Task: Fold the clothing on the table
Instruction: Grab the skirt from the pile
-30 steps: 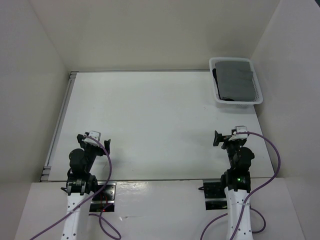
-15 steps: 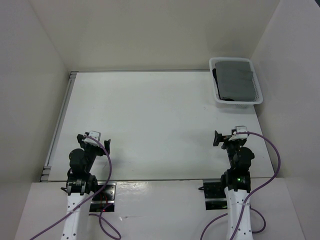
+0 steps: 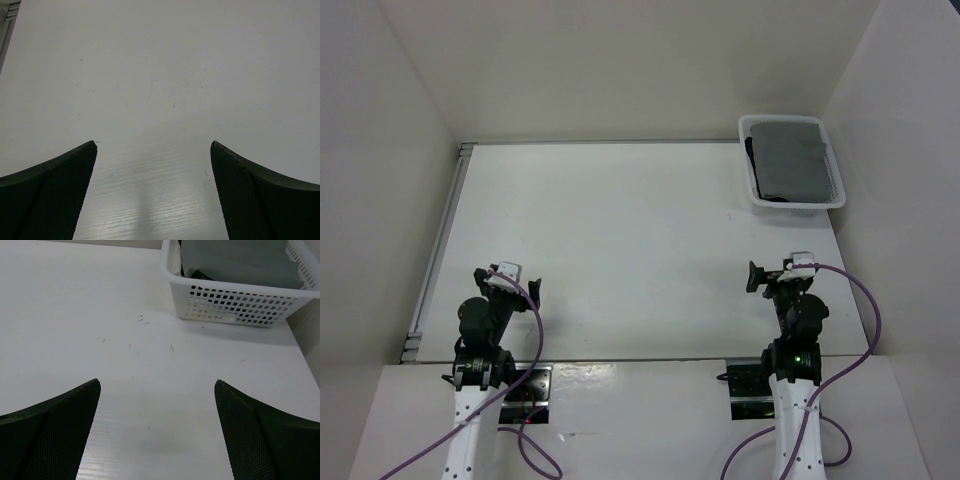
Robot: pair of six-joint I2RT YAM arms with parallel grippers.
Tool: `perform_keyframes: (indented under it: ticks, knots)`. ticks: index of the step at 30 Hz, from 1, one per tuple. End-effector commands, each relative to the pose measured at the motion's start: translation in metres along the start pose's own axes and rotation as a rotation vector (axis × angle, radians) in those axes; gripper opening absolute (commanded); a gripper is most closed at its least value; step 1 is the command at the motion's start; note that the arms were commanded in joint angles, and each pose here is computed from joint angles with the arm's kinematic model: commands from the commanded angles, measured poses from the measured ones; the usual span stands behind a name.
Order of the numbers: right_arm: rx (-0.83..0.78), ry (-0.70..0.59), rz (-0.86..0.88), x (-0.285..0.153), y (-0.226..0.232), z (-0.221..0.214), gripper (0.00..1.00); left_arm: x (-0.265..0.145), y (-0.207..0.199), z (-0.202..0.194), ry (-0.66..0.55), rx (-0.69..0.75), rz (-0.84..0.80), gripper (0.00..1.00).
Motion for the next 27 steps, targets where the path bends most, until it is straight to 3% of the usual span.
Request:
perform_keyframes:
  ticks: [1,7,11,14,15,17,19,22,24,25,27]
  knots:
    - [-0.006,-0.046,0.006,0.000,0.000,-0.004,0.99,-0.001,0.003,0.015,-0.123,0.041,0.027,1.00]
    - [-0.006,-0.047,-0.005,0.000,-0.002,-0.003,0.99,-0.001,0.002,0.016,-0.126,0.042,0.017,1.00]
    - [-0.015,-0.117,0.035,-0.002,0.006,0.022,0.99,-0.009,0.004,0.038,-0.185,0.141,-0.017,1.00]
    - [0.058,-0.191,-0.006,-0.006,0.006,0.046,0.99,-0.018,0.022,0.062,-0.224,0.035,0.108,1.00]
    - [0.061,-0.231,0.003,-0.011,0.010,0.064,0.99,-0.024,0.036,0.070,-0.233,-0.125,0.239,1.00]
    - [0.080,-0.277,-0.009,-0.019,0.012,0.088,0.99,-0.041,0.054,0.104,-0.334,-0.261,0.350,1.00]
    - [0.102,-0.323,-0.041,-0.025,0.011,0.107,0.99,-0.053,0.054,0.141,-0.418,-0.191,0.286,1.00]
    - [0.124,-0.387,-0.116,-0.034,0.007,0.146,0.99,-0.058,0.061,0.168,-0.427,-0.234,0.278,1.00]
    - [0.141,-0.360,-0.217,-0.030,-0.002,0.173,0.99,-0.071,0.076,0.203,-0.486,-0.227,0.330,1.00]
    - [0.157,-0.370,-0.254,-0.034,-0.002,0.200,0.99,-0.061,0.089,0.206,-0.428,-0.214,0.385,1.00]
    - [0.141,-0.174,-0.377,0.001,-0.018,0.200,0.99,-0.055,0.115,0.235,-0.357,-0.205,0.476,1.00]
Point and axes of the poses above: each gripper's point midway between its finger pads, its own x axis out along the fingers, its own y axis along the line the jaws close on, z = x × y, the point moved 5 cm from there along -x, back along the fingers, and after that the axes turned 11 degrees about x, right-handed, at the moved point
